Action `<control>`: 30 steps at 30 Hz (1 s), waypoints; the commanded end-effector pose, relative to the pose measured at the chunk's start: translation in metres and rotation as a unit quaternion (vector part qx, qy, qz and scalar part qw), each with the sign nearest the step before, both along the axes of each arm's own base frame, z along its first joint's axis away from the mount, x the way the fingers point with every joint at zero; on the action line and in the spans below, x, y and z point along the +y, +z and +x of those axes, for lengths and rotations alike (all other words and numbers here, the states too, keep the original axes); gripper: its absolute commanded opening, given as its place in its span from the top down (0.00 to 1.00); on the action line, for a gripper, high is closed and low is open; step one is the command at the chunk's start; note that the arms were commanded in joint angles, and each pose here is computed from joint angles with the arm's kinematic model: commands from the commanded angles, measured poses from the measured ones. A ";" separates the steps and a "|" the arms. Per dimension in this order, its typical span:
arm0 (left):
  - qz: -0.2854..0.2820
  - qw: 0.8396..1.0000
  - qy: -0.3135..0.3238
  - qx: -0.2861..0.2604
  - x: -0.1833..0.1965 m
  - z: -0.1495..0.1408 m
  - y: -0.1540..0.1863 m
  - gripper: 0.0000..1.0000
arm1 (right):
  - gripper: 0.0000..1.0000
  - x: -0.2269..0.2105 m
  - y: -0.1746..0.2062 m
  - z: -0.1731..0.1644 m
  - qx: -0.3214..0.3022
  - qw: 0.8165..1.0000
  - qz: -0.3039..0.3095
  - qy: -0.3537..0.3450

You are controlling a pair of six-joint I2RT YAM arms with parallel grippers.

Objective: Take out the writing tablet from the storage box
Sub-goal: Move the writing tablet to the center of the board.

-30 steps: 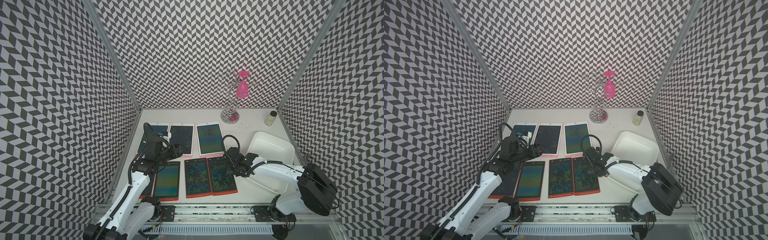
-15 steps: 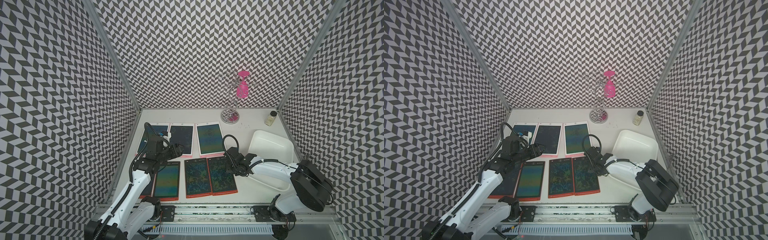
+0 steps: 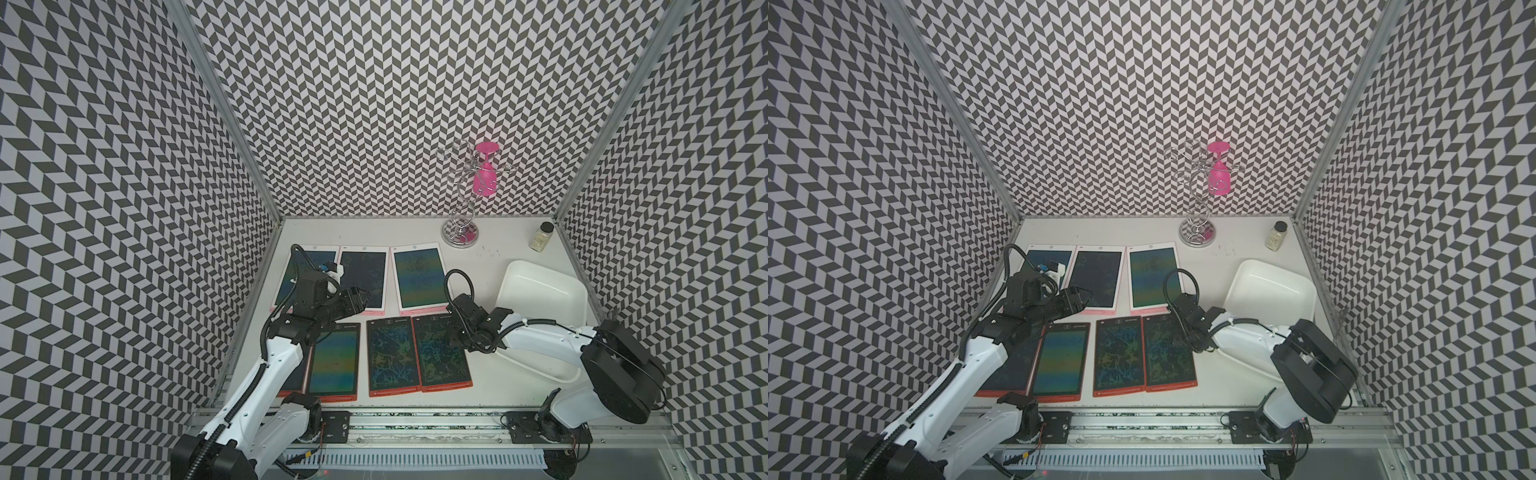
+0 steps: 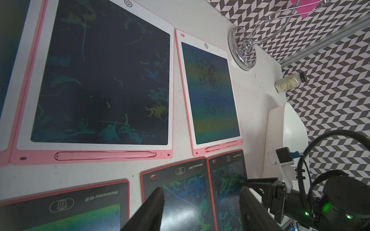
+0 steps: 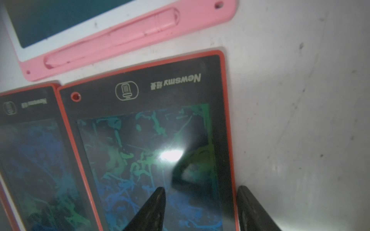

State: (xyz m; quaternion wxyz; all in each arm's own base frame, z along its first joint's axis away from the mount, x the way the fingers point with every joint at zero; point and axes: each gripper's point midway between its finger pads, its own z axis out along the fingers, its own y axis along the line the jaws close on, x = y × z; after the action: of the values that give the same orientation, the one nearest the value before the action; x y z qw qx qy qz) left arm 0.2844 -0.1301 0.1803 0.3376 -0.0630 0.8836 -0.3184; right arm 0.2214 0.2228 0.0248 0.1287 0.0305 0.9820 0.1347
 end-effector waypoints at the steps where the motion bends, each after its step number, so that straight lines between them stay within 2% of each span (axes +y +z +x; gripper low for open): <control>1: 0.004 1.000 0.002 -0.029 0.001 0.009 0.015 0.39 | 0.42 0.003 -0.003 -0.020 0.030 0.999 0.016 0.002; 7: 0.005 1.000 -0.001 -0.030 0.000 0.012 0.016 0.39 | 0.42 0.002 0.004 -0.023 0.027 0.999 0.022 -0.012; 21: 0.009 1.000 -0.001 -0.026 0.000 0.014 0.011 0.39 | 0.42 0.019 0.009 -0.037 0.044 0.996 0.079 -0.006; 26: 0.012 1.000 -0.001 -0.024 0.001 0.016 0.009 0.39 | 0.42 -0.001 0.017 -0.024 0.015 0.999 0.025 -0.024; 30: 0.013 1.000 0.001 -0.026 0.003 0.015 0.010 0.39 | 0.42 -0.014 0.044 0.008 -0.044 0.998 -0.024 -0.039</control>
State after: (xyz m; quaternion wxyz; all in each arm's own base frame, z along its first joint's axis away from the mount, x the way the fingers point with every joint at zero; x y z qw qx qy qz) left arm 0.2919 -0.1297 0.1740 0.3344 -0.0587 0.8876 -0.3113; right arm 0.1987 0.2184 0.0392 0.1095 0.0543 0.9832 0.1355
